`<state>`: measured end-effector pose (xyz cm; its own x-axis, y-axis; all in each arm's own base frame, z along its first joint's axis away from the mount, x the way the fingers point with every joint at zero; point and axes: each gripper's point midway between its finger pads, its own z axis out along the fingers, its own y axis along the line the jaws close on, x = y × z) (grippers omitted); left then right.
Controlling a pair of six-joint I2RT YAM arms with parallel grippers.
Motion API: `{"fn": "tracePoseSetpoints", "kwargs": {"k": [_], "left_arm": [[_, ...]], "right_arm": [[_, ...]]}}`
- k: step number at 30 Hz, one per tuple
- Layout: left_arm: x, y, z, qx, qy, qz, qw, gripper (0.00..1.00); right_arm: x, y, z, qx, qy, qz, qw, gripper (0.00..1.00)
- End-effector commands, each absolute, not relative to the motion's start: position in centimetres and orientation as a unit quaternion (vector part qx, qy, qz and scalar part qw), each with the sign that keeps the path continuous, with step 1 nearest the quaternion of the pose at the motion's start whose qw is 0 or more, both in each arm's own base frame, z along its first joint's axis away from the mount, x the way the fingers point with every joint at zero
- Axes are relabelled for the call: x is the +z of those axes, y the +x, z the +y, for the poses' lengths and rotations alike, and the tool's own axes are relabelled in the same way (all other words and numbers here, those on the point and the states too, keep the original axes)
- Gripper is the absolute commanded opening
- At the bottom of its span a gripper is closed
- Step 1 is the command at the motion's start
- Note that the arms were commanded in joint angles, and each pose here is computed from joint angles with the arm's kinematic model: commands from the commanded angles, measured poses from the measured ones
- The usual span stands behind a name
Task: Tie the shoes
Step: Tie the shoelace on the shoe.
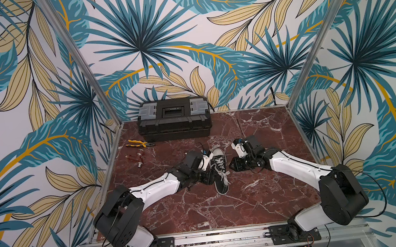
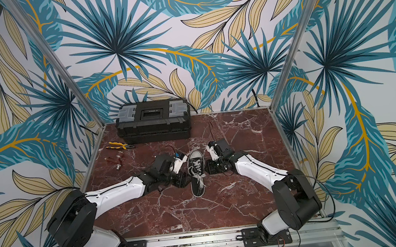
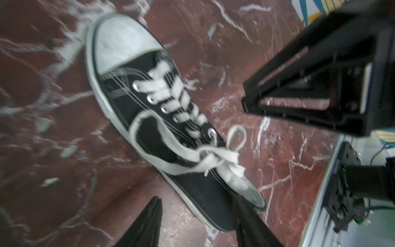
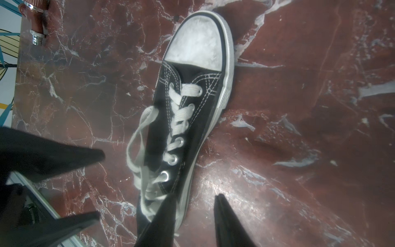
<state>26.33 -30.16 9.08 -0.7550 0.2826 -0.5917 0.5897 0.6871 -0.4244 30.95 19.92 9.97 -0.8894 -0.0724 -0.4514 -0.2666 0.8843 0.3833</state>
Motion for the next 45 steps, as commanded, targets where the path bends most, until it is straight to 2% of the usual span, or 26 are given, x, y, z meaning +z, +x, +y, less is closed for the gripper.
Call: {"fn": "tracePoseSetpoints", "kwargs": {"k": [1,6,10,23,33,45], "left_arm": [[8.1,25.7,-31.0,-0.310,0.282,0.874,0.248,0.47],[7.6,26.8,-33.0,-0.311,0.300,0.866,0.251,0.35],[7.0,27.4,-33.8,-0.309,0.309,0.865,0.247,0.31],[7.8,27.2,-34.4,-0.329,0.318,0.854,0.249,0.29],[6.9,27.4,-35.0,-0.337,0.310,0.855,0.242,0.26],[6.5,28.0,-36.1,-0.346,0.313,0.852,0.238,0.29]], "right_arm": [[10.6,29.3,19.9,0.237,-0.115,0.940,0.215,0.35],[9.9,28.5,20.3,0.254,-0.114,0.939,0.203,0.35],[9.7,28.5,20.3,0.255,-0.113,0.939,0.201,0.35],[8.8,28.2,20.2,0.251,-0.113,0.943,0.188,0.34],[6.3,27.4,20.4,0.246,-0.090,0.953,0.150,0.20],[4.7,27.1,21.2,0.259,-0.084,0.953,0.134,0.18]]}}
